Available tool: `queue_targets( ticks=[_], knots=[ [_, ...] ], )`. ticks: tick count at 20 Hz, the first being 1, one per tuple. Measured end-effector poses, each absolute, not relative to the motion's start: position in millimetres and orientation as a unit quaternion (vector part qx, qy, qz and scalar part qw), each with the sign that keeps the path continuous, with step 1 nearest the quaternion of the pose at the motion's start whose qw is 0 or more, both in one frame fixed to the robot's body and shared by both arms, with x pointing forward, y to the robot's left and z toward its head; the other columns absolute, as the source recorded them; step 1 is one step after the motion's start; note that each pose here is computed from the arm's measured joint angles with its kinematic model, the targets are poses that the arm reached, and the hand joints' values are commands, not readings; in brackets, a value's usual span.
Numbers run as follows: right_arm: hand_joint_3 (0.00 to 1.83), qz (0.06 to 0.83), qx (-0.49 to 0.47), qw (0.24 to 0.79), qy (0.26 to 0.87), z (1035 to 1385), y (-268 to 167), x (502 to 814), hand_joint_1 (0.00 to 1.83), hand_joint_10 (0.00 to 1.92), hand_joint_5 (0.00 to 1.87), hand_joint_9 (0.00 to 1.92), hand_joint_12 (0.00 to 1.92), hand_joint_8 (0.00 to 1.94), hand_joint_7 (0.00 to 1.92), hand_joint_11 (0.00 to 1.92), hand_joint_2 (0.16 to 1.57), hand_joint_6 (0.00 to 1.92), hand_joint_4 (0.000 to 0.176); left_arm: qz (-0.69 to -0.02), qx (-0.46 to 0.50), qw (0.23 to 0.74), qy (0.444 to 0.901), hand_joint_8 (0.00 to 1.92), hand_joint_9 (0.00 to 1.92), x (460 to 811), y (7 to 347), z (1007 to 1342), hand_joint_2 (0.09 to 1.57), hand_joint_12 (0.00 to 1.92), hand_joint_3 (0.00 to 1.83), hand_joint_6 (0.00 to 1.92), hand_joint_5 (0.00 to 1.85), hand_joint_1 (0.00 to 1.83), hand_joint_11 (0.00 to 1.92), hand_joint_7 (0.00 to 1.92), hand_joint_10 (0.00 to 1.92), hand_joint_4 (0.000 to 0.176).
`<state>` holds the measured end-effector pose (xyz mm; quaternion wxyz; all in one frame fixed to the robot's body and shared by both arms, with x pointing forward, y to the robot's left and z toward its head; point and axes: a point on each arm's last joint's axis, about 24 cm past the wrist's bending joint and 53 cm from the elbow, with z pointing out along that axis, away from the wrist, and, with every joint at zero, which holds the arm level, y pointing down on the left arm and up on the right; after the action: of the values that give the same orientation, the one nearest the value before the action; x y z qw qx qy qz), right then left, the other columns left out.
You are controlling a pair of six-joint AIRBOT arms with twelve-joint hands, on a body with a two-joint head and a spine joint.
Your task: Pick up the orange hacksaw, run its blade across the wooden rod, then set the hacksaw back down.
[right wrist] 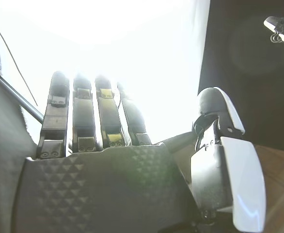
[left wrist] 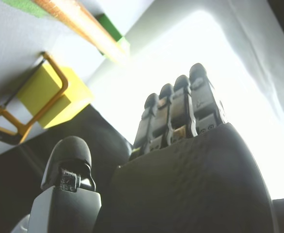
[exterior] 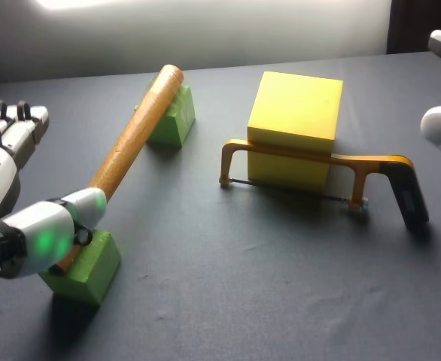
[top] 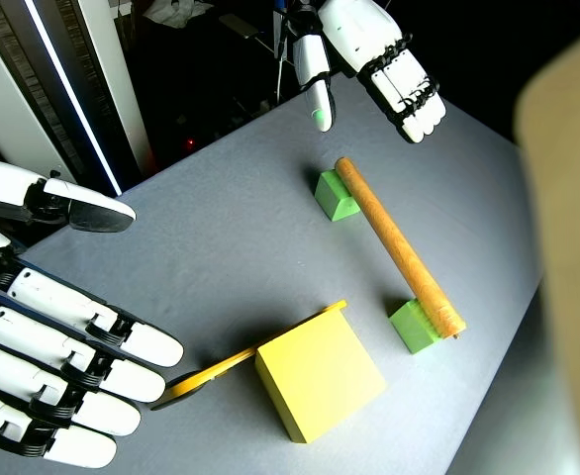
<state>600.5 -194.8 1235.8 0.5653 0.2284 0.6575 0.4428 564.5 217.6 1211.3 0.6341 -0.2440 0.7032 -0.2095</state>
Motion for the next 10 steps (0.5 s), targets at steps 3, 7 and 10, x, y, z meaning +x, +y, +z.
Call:
queue_targets(
  ticks=[3,7,10],
  knots=[
    [0.00,0.442,0.269,0.548,0.657,1223,-207,613,0.04,0.00,0.16,0.10,0.22,0.00,0.13,0.00,1.15,0.00,0.000,-0.213,-0.228,0.636,0.705,0.00,0.00,562,214,1208,1.30,0.00,0.01,0.00,0.00,0.00,0.00,0.00,0.00,0.000],
    [0.00,0.445,0.345,0.493,0.663,1197,-217,624,0.10,0.00,0.20,0.15,0.39,0.00,0.19,0.00,1.09,0.00,0.000,-0.216,-0.231,0.625,0.714,0.00,0.00,551,212,1191,1.32,0.00,0.01,0.01,0.02,0.00,0.00,0.00,0.00,0.000],
    [0.00,0.459,0.370,0.461,0.663,1186,-212,626,0.49,0.00,0.15,0.11,0.31,0.00,0.15,0.00,1.11,0.00,0.000,-0.215,-0.242,0.624,0.711,0.00,0.00,547,214,1183,1.32,0.00,0.01,0.00,0.00,0.00,0.00,0.00,0.00,0.000]
  ],
)
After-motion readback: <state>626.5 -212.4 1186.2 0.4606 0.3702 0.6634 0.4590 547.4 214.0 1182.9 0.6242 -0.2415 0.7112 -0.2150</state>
